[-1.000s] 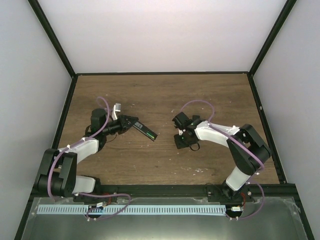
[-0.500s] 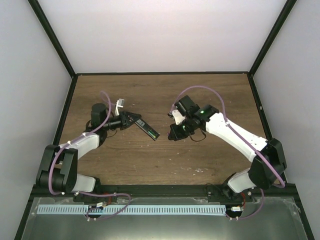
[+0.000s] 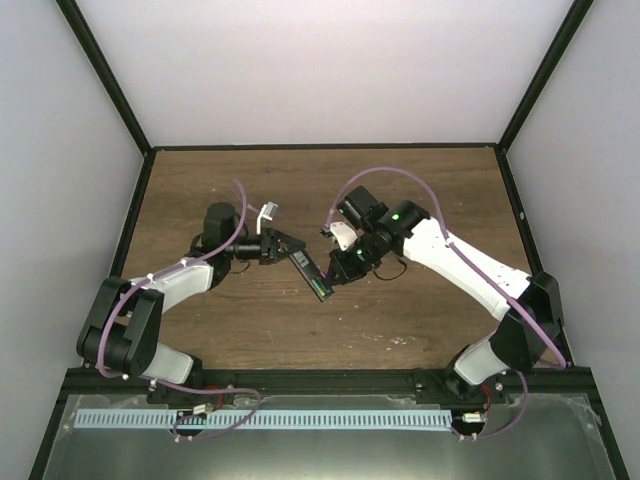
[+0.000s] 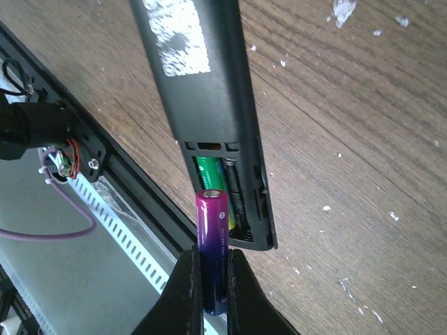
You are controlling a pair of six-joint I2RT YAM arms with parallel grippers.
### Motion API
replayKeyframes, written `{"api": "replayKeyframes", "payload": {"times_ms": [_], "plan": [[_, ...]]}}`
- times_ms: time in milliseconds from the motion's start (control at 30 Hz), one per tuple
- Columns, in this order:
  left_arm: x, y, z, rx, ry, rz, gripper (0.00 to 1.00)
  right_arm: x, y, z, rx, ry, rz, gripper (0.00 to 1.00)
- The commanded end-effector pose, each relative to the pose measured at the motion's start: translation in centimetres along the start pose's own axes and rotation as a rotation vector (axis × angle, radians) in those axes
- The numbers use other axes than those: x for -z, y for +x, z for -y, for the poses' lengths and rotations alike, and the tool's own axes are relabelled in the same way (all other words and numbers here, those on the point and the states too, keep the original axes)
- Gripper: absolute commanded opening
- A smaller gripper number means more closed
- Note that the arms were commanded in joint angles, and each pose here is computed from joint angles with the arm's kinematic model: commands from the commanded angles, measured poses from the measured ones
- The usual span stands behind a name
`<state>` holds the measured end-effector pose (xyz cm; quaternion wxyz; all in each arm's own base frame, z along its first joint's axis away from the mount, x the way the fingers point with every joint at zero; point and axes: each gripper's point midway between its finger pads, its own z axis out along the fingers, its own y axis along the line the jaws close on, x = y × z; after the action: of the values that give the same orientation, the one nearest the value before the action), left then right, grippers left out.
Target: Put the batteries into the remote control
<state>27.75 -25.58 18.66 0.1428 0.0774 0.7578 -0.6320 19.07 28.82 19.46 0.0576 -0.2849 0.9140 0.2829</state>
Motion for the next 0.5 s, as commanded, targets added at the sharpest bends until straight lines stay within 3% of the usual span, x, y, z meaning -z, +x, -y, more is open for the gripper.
{"api": "replayKeyframes", "payload": {"times_ms": [0,467], "plan": [[0.2,-0.1,1.1,-0.031,0.015,0.001,0.0,-0.2,0.4,-0.2,0.014,0.009,-0.048,0.01],[0.3,0.6,0.3,0.079,-0.003,0.01,0.0,-2.0,0.3,0.1,0.024,0.023,-0.097,0.01]]}}
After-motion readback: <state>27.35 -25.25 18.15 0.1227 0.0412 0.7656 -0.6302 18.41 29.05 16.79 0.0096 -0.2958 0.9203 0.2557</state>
